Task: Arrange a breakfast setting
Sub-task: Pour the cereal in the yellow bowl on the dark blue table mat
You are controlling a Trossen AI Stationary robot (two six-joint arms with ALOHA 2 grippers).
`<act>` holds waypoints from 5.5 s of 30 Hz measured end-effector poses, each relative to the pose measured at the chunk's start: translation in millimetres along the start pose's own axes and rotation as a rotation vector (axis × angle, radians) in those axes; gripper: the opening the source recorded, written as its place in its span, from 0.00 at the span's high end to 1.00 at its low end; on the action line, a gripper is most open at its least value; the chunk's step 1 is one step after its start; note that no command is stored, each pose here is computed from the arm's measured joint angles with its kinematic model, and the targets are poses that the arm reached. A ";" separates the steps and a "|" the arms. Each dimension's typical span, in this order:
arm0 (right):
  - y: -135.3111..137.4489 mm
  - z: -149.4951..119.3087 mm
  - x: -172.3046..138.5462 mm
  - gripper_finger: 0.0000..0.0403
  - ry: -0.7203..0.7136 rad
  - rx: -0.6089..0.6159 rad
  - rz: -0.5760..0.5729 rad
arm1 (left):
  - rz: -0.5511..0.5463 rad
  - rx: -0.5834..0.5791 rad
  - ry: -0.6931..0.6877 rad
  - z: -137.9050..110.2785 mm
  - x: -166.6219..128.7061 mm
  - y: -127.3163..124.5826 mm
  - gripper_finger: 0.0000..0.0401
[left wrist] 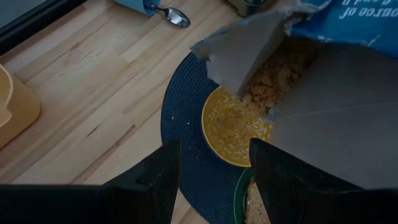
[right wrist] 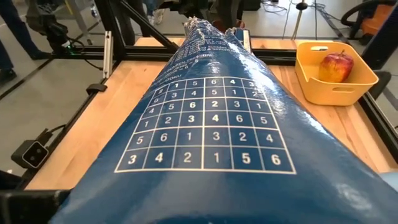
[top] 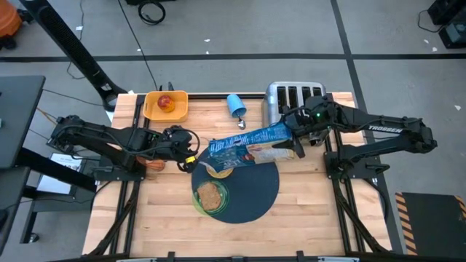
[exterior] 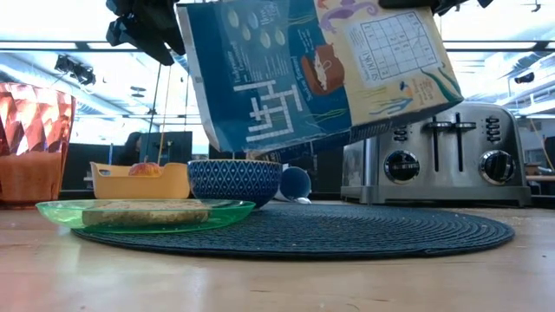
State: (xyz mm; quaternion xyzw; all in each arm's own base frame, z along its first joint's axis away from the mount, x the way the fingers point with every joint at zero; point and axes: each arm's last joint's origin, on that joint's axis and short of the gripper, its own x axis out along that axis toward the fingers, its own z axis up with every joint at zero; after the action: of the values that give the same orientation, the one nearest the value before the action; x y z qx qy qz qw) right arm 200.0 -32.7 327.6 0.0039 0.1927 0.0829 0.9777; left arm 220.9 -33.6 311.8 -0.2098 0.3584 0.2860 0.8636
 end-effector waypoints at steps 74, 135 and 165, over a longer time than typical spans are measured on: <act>2.4 18.6 -5.5 0.32 0.022 -0.057 0.011 | -0.003 -0.019 -0.007 1.4 0.4 0.2 0.51; -0.7 24.8 -0.2 0.32 0.055 -0.049 0.030 | -0.004 -0.028 -0.012 2.6 0.9 0.6 0.51; 0.2 26.1 0.9 0.32 0.047 -0.056 0.017 | -0.006 -0.028 -0.014 2.8 0.9 0.3 0.51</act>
State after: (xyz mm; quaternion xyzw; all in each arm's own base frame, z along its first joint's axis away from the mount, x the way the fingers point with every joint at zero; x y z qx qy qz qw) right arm 210.7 -31.8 351.3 -0.0237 0.2132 0.0965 0.9719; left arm 222.6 -31.5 312.9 -0.2211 0.3478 0.2899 0.8638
